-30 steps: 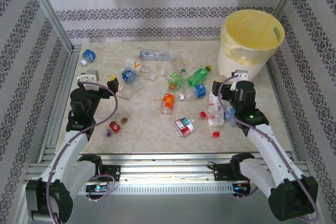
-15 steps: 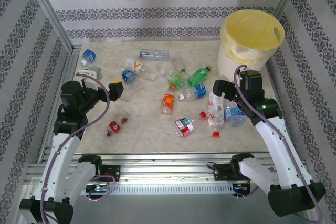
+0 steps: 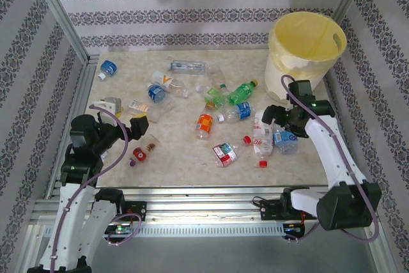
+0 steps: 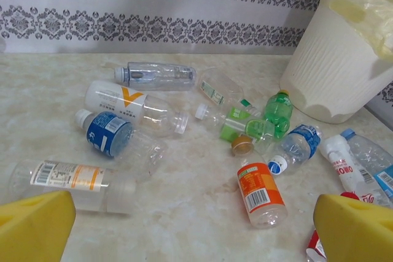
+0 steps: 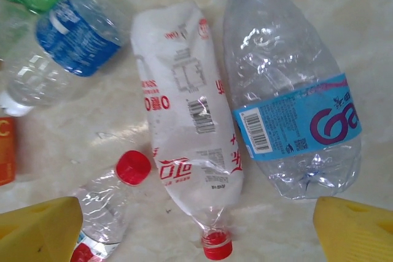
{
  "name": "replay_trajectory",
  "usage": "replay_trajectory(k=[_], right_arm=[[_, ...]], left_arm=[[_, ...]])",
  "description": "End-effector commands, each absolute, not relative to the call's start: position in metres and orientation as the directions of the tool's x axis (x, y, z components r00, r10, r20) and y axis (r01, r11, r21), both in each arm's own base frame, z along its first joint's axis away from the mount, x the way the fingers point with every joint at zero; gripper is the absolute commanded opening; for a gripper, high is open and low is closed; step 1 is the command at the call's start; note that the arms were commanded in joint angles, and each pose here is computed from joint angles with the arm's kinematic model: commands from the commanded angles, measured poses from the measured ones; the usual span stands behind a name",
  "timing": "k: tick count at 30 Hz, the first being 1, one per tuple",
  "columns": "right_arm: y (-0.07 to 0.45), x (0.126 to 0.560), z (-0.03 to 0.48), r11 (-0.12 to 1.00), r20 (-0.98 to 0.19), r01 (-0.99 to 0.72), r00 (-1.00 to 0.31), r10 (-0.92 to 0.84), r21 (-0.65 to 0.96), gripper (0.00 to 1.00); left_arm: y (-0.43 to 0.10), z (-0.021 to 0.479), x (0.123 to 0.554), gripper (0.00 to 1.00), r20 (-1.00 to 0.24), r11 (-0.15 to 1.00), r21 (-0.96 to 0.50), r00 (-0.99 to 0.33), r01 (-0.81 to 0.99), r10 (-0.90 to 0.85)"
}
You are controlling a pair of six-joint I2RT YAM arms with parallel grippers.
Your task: Throw the plastic bottles in the bin
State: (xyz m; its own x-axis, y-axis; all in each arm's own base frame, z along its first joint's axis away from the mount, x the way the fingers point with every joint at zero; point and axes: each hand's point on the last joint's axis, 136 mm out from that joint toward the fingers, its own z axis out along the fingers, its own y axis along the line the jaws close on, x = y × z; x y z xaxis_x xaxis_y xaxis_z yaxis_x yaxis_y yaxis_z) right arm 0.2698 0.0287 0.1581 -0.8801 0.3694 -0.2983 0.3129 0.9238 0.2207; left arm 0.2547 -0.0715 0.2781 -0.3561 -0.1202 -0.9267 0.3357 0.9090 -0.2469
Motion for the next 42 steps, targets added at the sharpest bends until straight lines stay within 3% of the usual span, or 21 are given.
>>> replay_trajectory(k=[1,15,27,36,42], right_arm=[[0.037,0.267,0.143,0.93,-0.218,0.287,-0.916,0.337,0.229,0.94],[0.038,0.327,0.094,0.942,-0.114,0.292,-0.943,0.313,0.168,0.74],[0.029,0.34,0.064,0.957,-0.074,0.273,-0.957,0.28,0.097,0.62],[0.04,0.345,0.04,0.952,-0.047,0.277,-0.957,0.285,0.132,0.62],[0.053,0.347,0.032,0.948,-0.04,0.276,-0.958,0.285,0.156,0.69]], left_arm=[[-0.07,0.263,0.249,1.0,-0.909,0.913,-0.267,-0.395,0.309,-0.132],[-0.063,0.244,0.233,1.0,-0.905,0.926,-0.267,-0.4,0.267,-0.145],[-0.057,0.246,0.223,1.0,-0.908,0.935,-0.268,-0.386,0.232,-0.164],[-0.054,0.245,0.222,1.0,-0.914,0.94,-0.26,-0.371,0.221,-0.166],[-0.054,0.243,0.222,1.0,-0.915,0.942,-0.252,-0.371,0.223,-0.157]])
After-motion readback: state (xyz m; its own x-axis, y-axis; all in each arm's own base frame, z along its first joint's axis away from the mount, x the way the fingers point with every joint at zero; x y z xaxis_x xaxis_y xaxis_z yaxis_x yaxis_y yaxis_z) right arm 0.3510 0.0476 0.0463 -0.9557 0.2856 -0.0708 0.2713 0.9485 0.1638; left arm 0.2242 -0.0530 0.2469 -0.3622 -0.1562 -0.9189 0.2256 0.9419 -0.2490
